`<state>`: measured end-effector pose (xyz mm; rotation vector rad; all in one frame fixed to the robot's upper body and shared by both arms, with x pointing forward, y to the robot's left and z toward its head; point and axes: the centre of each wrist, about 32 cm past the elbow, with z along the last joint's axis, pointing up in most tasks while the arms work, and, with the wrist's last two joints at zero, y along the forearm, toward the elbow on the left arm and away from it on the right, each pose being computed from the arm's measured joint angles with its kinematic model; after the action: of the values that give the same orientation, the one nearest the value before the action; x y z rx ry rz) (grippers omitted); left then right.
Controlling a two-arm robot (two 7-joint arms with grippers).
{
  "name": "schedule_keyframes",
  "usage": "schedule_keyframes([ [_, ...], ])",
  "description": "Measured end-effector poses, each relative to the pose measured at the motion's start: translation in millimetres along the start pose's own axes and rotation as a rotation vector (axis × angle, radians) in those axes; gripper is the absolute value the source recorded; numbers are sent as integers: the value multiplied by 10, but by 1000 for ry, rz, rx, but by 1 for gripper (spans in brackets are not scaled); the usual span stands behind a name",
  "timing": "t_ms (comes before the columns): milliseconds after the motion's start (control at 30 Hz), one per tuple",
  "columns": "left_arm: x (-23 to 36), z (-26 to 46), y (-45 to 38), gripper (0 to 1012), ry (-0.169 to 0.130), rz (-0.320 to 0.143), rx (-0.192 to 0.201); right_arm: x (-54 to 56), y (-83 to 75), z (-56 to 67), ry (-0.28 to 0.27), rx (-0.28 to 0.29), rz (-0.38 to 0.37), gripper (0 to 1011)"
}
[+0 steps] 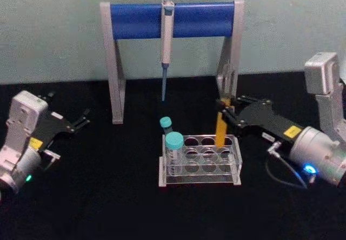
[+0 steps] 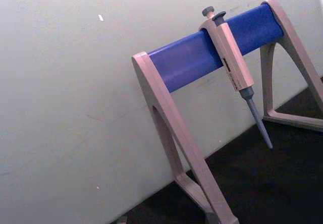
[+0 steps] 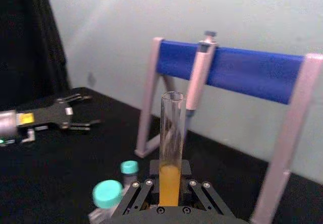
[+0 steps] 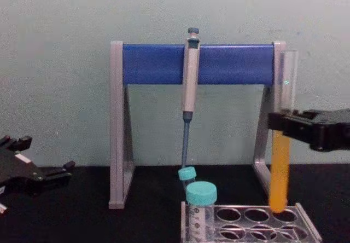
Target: Pick up the test tube from the test tube rack, shake it, then place it back into the test tube rack.
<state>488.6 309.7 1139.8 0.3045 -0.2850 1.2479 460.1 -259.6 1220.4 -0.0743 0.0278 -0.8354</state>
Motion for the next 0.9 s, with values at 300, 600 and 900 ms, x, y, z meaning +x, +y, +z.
schedule_keyframes([
  [300, 0, 0, 0, 1001, 0, 0, 0, -96, 234, -35, 22, 15, 81, 229],
  [600, 0, 0, 0, 1001, 0, 0, 0, -8, 486, -10, -3, 43, 84, 229],
  [900, 0, 0, 0, 1001, 0, 0, 0, 152, 530, 21, -24, 55, 26, 229],
])
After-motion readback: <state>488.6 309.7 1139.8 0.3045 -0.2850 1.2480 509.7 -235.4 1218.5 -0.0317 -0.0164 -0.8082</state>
